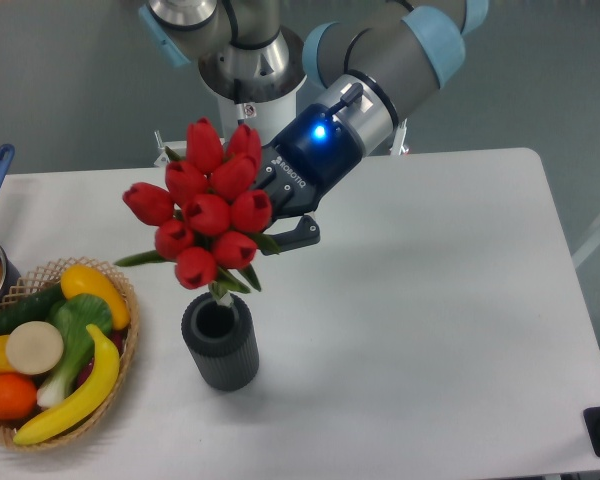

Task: Insert the flowers into the vase
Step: 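Carry the tulips over the dark grey vase, stems pointing down, then lower the tulip stems into the vase opening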

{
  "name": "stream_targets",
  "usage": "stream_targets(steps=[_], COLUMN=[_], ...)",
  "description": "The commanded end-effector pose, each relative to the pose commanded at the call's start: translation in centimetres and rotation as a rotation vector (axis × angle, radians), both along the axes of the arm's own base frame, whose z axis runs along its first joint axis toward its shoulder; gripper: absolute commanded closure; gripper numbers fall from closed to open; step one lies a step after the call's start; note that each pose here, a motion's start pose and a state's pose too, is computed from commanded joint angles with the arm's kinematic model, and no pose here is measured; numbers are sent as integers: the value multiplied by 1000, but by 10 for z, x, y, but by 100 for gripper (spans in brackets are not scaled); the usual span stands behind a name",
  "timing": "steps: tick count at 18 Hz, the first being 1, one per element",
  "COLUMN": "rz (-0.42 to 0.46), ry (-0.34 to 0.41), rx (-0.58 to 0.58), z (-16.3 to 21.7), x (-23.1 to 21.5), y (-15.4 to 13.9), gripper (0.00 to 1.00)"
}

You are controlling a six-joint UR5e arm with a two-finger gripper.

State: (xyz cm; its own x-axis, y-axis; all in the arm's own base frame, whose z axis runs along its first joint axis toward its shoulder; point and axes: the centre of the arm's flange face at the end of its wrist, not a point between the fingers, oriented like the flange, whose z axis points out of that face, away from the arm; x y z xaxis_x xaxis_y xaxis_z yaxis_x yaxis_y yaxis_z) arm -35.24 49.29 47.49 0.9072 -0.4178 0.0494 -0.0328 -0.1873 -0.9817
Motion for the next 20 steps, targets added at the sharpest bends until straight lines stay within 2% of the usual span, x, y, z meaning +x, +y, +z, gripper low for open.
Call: stream_targets(steps=[6,15,20], rz=[-5,-8,-34], ry=[-1,-45,-14], rx=[-5,-37,-30], z=[-18,-47,-79], x=[2,6,7], y=[-2,-3,2], gripper=[90,88,85])
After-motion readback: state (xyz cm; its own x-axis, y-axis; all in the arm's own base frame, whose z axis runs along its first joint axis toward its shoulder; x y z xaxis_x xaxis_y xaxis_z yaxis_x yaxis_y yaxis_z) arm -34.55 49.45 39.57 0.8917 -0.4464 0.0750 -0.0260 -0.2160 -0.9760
